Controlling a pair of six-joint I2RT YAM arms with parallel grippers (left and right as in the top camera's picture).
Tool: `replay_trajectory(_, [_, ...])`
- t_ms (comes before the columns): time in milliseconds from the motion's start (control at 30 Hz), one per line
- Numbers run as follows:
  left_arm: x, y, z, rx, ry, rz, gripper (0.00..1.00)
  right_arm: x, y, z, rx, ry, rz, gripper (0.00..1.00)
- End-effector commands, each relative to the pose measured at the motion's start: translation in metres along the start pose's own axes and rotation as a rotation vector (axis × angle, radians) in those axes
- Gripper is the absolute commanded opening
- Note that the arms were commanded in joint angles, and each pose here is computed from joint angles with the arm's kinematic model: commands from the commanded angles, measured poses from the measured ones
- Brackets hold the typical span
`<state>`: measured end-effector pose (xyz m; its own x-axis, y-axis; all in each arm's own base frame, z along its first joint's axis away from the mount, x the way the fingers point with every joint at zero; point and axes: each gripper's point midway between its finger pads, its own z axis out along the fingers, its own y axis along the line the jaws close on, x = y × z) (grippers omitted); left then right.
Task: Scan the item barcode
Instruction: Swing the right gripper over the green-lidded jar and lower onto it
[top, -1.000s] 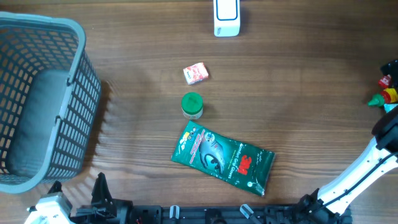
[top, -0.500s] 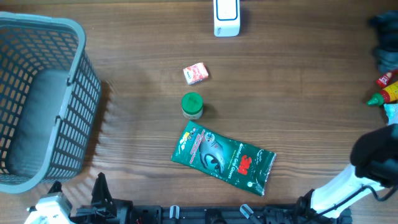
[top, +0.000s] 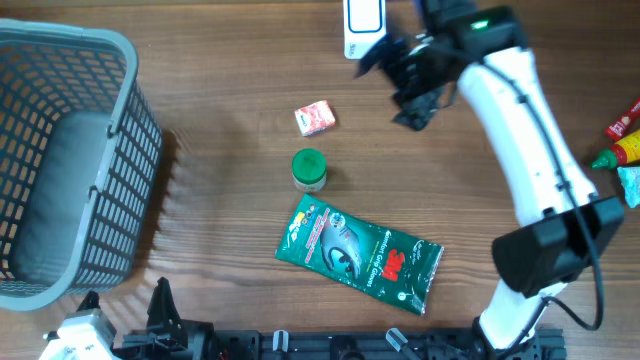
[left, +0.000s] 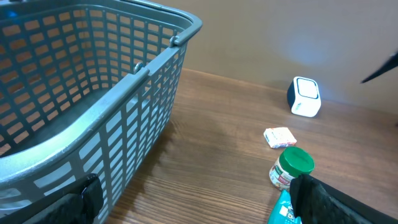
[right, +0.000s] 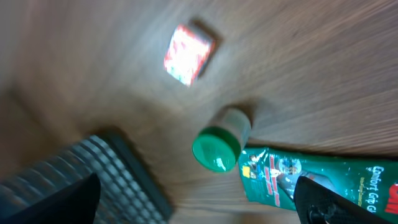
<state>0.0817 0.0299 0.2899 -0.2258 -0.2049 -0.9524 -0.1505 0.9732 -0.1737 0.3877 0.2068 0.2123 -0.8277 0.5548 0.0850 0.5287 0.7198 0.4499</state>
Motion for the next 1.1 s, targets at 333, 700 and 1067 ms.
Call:
replay_trajectory(333, [-0.002, 0.003, -0.001, -0.016, -0.01, 0.009, 1.0, 0.087, -0.011, 0.125, 0.343, -0.083, -0.037, 1.0])
replay_trajectory(700, [-0.002, 0.003, -0.001, -0.016, -0.011, 0.009, 1.0, 0.089, -0.028, 0.164, 0.42, -0.031, -0.104, 0.87])
replay_trajectory(1067, [-0.002, 0.003, -0.001, -0.016, -0.011, 0.009, 1.0, 0.072, -0.035, 0.16, 0.451, 0.132, -0.979, 0.74])
